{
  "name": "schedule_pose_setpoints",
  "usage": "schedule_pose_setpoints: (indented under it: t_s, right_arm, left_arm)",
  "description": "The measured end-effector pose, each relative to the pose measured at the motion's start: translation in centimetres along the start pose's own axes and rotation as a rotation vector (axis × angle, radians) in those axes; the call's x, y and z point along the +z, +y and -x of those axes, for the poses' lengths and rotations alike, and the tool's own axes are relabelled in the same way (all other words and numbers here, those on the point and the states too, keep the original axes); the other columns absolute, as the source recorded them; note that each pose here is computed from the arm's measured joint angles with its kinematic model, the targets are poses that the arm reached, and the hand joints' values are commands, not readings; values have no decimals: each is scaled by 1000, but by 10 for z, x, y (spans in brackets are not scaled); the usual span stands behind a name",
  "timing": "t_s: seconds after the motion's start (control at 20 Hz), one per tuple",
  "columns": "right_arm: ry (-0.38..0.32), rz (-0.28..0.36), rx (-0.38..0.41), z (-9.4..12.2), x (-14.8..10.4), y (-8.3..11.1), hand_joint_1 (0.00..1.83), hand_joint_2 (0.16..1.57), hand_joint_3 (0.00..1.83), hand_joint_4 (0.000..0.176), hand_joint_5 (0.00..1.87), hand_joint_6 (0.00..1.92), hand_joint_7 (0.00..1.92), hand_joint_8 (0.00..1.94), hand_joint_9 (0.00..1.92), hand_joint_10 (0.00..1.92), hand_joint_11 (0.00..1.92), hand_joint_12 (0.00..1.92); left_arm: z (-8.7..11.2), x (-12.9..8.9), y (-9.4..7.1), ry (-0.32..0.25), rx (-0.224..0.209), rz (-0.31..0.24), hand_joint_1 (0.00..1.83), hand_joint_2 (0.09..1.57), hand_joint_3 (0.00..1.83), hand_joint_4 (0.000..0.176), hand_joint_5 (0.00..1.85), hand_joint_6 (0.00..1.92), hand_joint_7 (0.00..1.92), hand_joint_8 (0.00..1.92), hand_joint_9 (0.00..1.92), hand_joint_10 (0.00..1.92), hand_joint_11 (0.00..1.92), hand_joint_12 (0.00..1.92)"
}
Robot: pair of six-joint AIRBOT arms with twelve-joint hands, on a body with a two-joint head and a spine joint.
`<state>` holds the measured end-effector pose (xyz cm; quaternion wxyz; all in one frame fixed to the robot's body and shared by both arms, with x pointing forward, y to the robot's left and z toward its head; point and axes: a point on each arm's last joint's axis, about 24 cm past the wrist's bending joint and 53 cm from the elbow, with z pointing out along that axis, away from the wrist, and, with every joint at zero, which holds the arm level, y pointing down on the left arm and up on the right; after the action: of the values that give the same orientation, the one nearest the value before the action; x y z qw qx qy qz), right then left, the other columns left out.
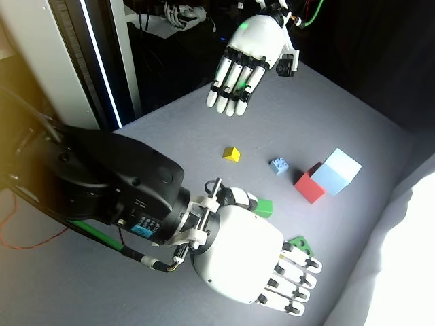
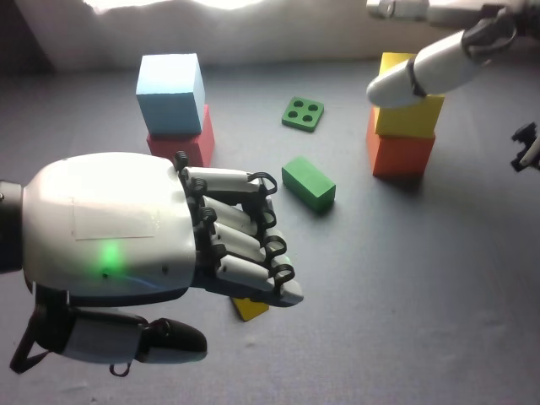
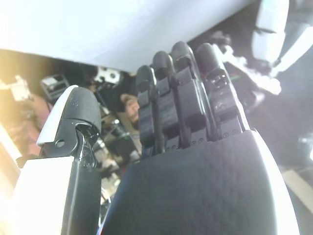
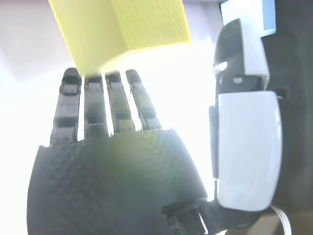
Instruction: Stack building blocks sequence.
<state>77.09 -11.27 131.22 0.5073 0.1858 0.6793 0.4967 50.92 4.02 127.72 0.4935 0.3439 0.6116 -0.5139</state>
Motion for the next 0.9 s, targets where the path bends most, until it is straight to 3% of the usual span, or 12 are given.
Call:
schedule_pose_setpoints:
  t_s: [0.25,0.35,0.45,0.6,0.75,0.8,0.9]
  right_arm:
    - [-45,46,2,18,-30,23,607,930,0,0,0,0,0,0,0,0,0,0]
    - [-86,45,-45,28,-44,25,627,918,0,0,0,0,0,0,0,0,1,0]
    - [-176,34,-132,48,-65,24,623,932,0,0,0,0,0,0,0,0,26,13]
    - [-273,15,-224,68,-97,8,541,951,0,0,0,0,0,0,0,0,7,5]
    - [-294,-5,-337,72,-123,-5,567,943,0,0,0,0,17,4,28,10,40,26]
    - [-290,-7,-370,70,-128,-8,593,932,3,0,18,0,42,1,33,6,10,195]
    - [-274,16,-406,68,-133,-9,593,934,6,0,42,6,71,6,60,12,1,268]
  left_arm:
    - [-1,2,-4,2,-7,-6,596,1364,1,0,462,2,499,4,462,5,1,921]
    - [-2,3,-4,3,-7,-7,611,1358,0,0,470,4,514,9,478,11,0,933]
    - [-2,3,-4,3,-8,-6,593,1370,3,0,472,2,519,5,466,4,0,889]
    - [-1,3,-3,-2,-13,-3,608,1351,0,0,520,7,573,9,515,14,18,946]
    - [0,4,-2,-2,-14,-1,594,1355,0,0,511,1,563,2,508,8,14,950]
    - [0,4,-3,-2,-14,-2,523,1355,0,0,557,6,652,12,594,24,93,953]
    - [0,4,-2,-2,-14,-1,544,1362,2,0,540,1,642,3,590,16,82,956]
